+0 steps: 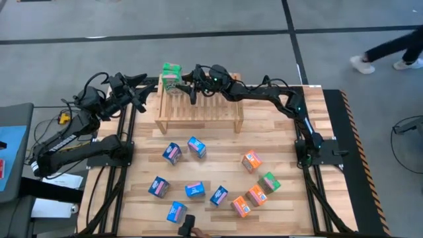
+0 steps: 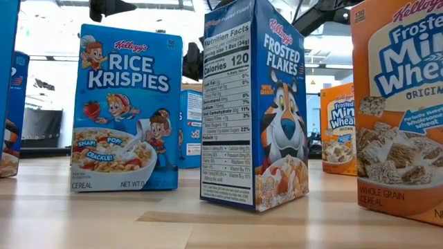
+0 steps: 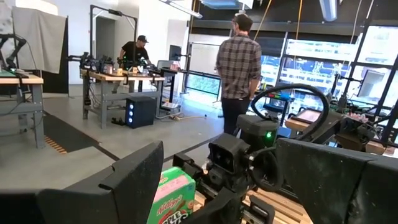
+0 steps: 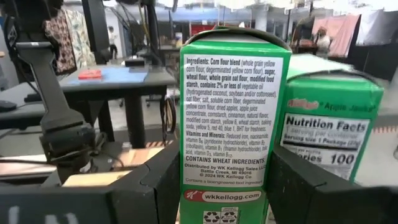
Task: Stack cereal on shelf
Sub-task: Put the top green cereal box on the shelf aligned with the other green cereal box, then put the green cereal box on the shelf aligned with other green cereal boxes
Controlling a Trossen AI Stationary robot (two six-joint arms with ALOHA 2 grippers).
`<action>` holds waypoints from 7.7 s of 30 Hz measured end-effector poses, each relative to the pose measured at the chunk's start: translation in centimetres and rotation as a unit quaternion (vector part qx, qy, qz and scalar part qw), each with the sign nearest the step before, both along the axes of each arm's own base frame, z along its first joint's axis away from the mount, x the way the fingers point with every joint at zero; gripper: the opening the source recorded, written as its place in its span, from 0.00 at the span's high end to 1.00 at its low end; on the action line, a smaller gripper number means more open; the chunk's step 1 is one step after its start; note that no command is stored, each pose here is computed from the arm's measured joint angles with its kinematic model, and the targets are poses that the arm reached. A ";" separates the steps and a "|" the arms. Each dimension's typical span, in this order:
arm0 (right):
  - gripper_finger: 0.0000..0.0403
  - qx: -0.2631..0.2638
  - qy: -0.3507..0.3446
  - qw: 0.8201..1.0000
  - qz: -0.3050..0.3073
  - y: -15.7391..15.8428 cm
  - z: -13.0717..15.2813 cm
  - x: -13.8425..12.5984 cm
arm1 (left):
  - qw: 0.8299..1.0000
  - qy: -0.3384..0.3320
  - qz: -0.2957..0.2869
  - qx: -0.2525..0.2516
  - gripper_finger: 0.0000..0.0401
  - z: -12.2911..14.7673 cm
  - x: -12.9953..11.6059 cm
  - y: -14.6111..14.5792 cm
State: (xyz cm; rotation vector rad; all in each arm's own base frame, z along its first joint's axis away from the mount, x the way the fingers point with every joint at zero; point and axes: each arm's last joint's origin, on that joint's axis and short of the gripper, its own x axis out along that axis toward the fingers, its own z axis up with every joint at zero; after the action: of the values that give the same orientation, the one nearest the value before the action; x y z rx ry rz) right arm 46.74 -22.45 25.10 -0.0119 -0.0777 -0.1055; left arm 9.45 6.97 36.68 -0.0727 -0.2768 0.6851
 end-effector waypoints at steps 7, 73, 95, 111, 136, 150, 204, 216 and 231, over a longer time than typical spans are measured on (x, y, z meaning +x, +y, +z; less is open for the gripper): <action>0.48 0.001 0.004 1.000 0.003 0.1 -0.2 0.1 | 1.000 0.000 0.000 0.000 0.25 0.0 0.0 0.0; 0.48 0.013 0.005 1.000 0.006 -0.5 -1.4 0.2 | 1.000 0.001 0.007 0.000 0.25 0.0 0.0 0.0; 0.41 0.028 0.032 0.999 0.011 -0.3 -1.9 0.3 | 1.000 0.004 0.007 0.004 0.25 0.0 0.0 0.0; 0.29 0.042 0.057 0.997 0.009 -0.2 -1.5 0.0 | 1.000 0.005 0.008 0.003 0.25 0.0 0.0 0.0; 0.29 0.069 0.380 0.920 0.060 7.8 9.9 -11.7 | 0.999 0.013 -0.030 0.003 0.25 -0.2 0.1 -0.1; 0.29 0.264 0.596 0.739 -0.167 23.5 9.7 -24.9 | 0.996 -0.002 -0.079 -0.041 0.25 -0.4 0.3 -0.3; 0.29 0.367 0.466 0.719 -0.362 48.2 -5.5 -30.0 | 0.972 0.039 -0.198 -0.119 0.25 -1.9 2.5 0.5; 0.29 0.378 0.500 0.712 -0.317 45.1 1.1 -30.6 | 0.967 0.038 -0.218 -0.125 0.25 -1.9 2.6 0.3; 0.25 0.320 0.599 0.691 -0.249 38.0 3.9 -27.0 | 0.962 0.038 -0.245 -0.114 0.25 -1.7 2.6 0.2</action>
State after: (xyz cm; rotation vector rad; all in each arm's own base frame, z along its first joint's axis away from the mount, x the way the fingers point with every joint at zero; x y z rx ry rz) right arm 19.75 15.59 28.99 0.6105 1.3109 -0.6550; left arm 12.05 7.16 34.94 -0.3239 -0.0962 0.2231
